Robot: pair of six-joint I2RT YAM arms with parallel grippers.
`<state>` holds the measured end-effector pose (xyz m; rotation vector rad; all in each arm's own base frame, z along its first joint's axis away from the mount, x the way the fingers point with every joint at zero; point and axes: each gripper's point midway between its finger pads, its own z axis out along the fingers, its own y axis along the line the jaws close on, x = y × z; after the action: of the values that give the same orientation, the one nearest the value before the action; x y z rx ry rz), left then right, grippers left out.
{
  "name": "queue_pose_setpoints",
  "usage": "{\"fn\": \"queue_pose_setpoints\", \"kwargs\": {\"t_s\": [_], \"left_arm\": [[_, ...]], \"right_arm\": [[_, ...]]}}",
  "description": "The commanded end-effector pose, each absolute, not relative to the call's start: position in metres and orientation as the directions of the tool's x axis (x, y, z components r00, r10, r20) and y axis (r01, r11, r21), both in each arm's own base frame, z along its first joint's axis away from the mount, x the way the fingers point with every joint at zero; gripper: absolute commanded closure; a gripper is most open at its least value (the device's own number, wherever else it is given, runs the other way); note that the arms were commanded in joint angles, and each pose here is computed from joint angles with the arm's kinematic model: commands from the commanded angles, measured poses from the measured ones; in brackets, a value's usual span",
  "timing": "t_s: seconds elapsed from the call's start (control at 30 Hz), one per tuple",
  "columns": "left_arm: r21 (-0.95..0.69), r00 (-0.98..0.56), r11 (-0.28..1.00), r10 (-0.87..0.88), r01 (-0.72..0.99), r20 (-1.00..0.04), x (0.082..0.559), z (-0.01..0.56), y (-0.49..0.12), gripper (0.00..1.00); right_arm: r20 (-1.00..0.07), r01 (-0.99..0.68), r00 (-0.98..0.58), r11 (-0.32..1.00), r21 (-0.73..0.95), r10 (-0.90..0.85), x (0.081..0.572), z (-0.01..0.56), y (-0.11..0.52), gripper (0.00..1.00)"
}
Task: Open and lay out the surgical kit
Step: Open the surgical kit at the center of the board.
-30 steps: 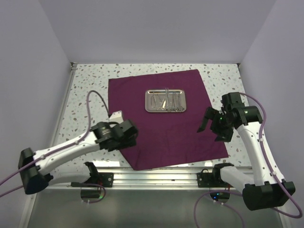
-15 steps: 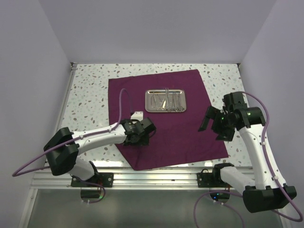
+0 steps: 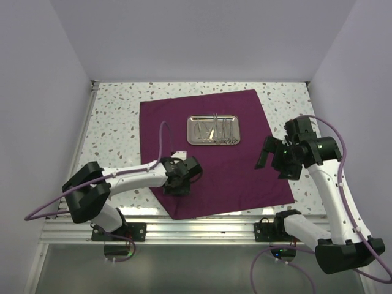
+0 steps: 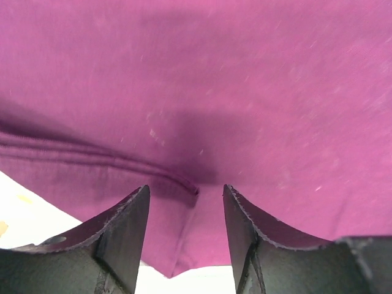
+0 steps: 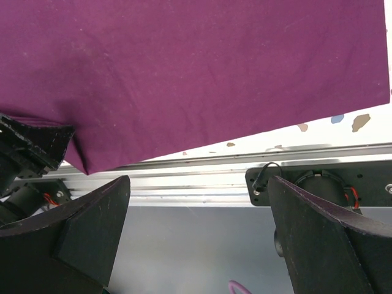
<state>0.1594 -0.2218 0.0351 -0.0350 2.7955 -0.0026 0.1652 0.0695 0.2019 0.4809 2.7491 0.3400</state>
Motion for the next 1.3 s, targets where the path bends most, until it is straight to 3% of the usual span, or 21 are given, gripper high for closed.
{"fn": "queue_pose_setpoints", "kwargs": {"t_s": [0.0,0.3,0.4,0.43,0.53,0.77,1.0,1.07,1.13,1.17,1.2,1.27], "left_arm": [[-0.033,-0.943,0.998,-0.054,-0.045,-0.329,0.147,0.038,-0.219,0.45],[-0.006,-0.946,0.999,-0.051,-0.052,-0.320,0.140,0.024,-0.219,0.52],[0.019,-0.941,0.998,-0.046,-0.055,-0.334,0.144,0.022,-0.218,0.69],[0.045,-0.942,0.997,-0.039,-0.057,-0.333,0.144,0.020,-0.213,0.81],[0.075,-0.942,0.994,-0.044,-0.073,-0.331,0.143,0.020,-0.207,1.00],[0.088,-0.929,0.978,-0.149,-0.189,-0.338,0.126,0.044,-0.180,1.00],[0.239,-0.916,0.922,-0.213,-0.303,-0.339,0.091,0.072,-0.123,0.99],[0.227,-0.920,0.918,-0.251,-0.325,-0.302,0.079,0.068,-0.119,0.89],[0.171,-0.903,0.909,-0.325,-0.380,-0.279,0.069,0.069,-0.120,0.68],[0.152,-0.898,0.907,-0.344,-0.394,-0.276,0.067,0.070,-0.121,0.49],[0.112,-0.883,0.901,-0.377,-0.420,-0.279,0.066,0.073,-0.124,0.01],[0.064,-0.871,0.899,-0.399,-0.433,-0.287,0.069,0.079,-0.130,0.00]], "right_arm": [[-0.303,0.256,-0.893,0.929,0.267,0.333,0.166,0.206,0.068,0.02],[-0.316,0.219,-0.903,0.946,0.239,0.289,0.167,0.206,0.070,0.02],[-0.323,0.205,-0.906,0.951,0.229,0.273,0.167,0.207,0.071,0.02],[-0.329,0.200,-0.905,0.952,0.231,0.270,0.168,0.208,0.071,0.02],[-0.338,0.179,-0.908,0.958,0.223,0.248,0.168,0.210,0.073,0.02],[-0.368,0.136,-0.905,0.965,0.225,0.213,0.173,0.220,0.080,0.02],[-0.363,0.076,-0.916,0.963,0.259,0.170,0.174,0.223,0.098,0.02],[-0.365,0.051,-0.918,0.961,0.271,0.152,0.176,0.226,0.105,0.02],[-0.372,0.028,-0.918,0.959,0.281,0.136,0.177,0.230,0.110,0.01],[-0.374,0.016,-0.918,0.957,0.290,0.129,0.177,0.231,0.113,0.02],[-0.376,0.009,-0.918,0.955,0.296,0.125,0.177,0.232,0.116,0.02],[-0.383,-0.015,-0.918,0.952,0.305,0.108,0.176,0.234,0.121,0.02]]}}
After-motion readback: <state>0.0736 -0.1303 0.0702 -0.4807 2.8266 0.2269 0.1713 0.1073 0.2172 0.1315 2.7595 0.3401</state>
